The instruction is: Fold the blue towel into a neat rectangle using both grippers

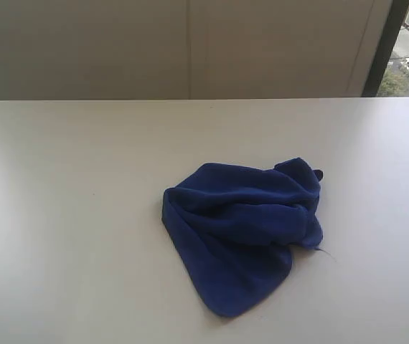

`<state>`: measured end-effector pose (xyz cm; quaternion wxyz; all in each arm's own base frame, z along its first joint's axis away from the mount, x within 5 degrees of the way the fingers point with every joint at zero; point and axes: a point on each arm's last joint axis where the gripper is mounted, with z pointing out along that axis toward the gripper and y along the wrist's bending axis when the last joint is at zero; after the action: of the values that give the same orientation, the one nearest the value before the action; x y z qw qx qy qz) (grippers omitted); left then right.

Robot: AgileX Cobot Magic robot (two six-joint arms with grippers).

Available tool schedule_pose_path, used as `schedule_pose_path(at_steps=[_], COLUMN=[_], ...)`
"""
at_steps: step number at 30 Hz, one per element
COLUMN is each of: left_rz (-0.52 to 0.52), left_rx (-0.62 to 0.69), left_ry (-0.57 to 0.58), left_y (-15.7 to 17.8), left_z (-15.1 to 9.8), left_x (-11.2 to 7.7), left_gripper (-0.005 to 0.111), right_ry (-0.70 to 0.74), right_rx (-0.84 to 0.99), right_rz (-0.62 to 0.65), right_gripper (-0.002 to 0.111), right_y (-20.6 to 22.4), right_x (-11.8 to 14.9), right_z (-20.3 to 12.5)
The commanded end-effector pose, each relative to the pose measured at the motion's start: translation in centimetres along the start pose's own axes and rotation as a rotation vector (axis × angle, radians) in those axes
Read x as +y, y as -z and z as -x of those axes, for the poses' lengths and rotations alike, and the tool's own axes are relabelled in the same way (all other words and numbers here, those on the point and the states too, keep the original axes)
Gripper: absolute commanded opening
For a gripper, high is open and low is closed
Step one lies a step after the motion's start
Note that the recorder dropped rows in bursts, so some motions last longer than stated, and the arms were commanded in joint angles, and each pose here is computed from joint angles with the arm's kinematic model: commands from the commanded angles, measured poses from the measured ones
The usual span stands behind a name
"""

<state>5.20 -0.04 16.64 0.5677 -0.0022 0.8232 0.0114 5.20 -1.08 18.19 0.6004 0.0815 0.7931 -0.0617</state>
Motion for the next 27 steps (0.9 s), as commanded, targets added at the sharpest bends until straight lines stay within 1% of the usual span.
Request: schedule_pose_path(at_steps=[1,17,20,27], left_rz=[-0.002,-0.001,0.005,0.025], left_rx=[-0.011,-0.023,-0.069,-0.224], left_ry=[0.001,0.001,0.002,0.015], left_y=[0.0,0.0,0.0,0.3], left_z=[0.1,0.2,0.6,2.0], left_x=[0.0,0.0,0.0,0.2], left_gripper=[0.0,0.0,0.0,0.0], right_ry=[-0.002,-0.002,-0.002,-0.002], right_rx=[-0.014,-0.014,-0.014,-0.014], right_rz=[-0.006,-0.006,-0.006,-0.006], right_gripper=[0.044,0.044,0.044,0.044], right_y=[0.0,0.0,0.0,0.0], right_x=[0.0,0.0,0.0,0.0], right_z=[0.0,0.0,0.0,0.0])
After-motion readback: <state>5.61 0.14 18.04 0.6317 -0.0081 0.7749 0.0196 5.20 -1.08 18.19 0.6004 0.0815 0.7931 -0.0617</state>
